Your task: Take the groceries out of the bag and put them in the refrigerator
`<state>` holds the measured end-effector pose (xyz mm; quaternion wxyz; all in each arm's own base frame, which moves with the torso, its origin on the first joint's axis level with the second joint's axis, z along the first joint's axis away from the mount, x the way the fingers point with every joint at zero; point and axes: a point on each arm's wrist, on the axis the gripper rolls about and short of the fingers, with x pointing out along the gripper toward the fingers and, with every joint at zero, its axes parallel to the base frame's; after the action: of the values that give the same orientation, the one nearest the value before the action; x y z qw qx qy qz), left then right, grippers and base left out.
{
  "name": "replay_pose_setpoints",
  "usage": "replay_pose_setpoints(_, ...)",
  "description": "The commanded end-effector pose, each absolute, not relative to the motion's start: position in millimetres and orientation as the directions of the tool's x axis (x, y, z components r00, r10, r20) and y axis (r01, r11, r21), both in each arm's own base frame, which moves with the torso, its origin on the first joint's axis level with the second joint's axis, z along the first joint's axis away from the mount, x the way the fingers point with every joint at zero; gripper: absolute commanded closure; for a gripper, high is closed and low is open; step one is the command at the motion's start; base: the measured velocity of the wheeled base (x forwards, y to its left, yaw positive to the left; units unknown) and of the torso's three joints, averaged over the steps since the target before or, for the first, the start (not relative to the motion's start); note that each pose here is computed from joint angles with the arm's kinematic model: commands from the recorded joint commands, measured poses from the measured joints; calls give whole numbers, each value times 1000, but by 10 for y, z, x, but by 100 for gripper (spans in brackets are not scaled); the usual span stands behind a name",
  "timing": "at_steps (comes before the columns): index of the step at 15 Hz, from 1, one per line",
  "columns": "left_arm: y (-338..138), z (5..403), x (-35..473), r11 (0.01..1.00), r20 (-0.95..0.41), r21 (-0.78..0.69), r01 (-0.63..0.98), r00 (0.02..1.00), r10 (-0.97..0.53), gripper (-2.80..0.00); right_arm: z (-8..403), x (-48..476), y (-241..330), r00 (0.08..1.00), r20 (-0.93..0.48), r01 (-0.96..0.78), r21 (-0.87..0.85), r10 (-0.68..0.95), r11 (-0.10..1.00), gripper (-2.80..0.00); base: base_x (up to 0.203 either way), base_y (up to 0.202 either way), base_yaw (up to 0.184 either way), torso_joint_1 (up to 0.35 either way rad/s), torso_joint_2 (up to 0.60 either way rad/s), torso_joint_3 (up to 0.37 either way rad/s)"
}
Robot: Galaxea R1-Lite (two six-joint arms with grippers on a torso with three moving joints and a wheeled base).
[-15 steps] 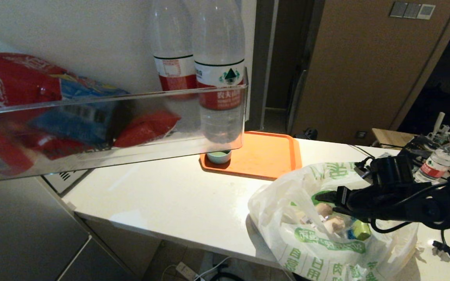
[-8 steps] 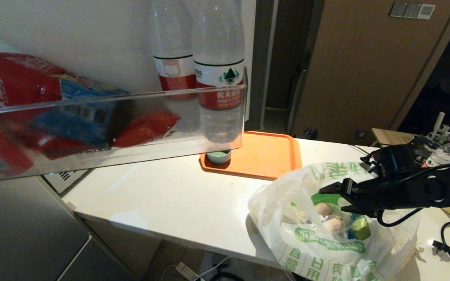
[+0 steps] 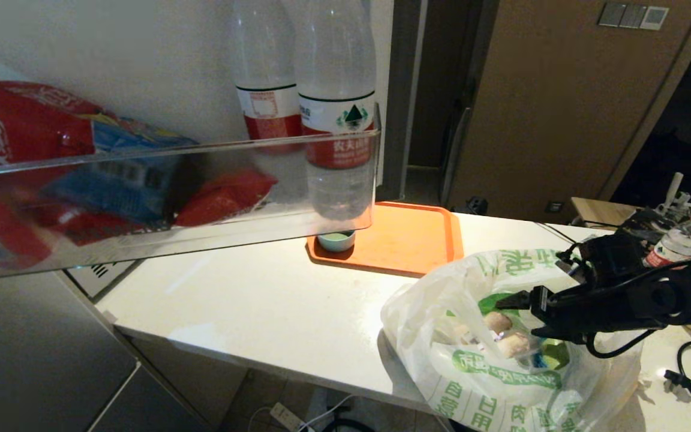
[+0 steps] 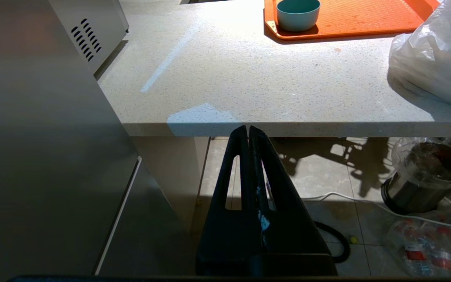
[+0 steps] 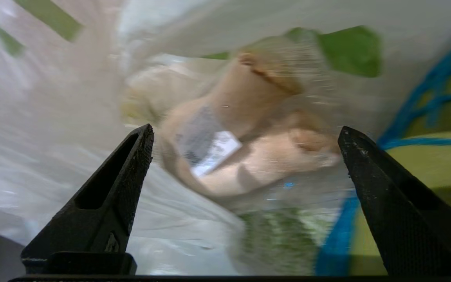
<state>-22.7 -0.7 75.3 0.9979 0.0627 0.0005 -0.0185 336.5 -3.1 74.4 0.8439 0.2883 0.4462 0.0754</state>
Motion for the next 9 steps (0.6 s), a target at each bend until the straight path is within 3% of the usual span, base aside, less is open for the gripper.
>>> replay_pose_setpoints(1, -7, 754, -226, 991, -4, 125, 37, 999, -37, 0, 718, 3346, -112, 591, -715, 119, 534, 373, 837, -280, 0, 0, 0, 0, 0, 0)
replay_pose_setpoints(9, -7, 753, -228, 991, -6, 125, 37, 999, -37, 0, 576, 3262, -206, 547, -713, 49, 550, 438, 834, -280, 0, 0, 0, 0, 0, 0)
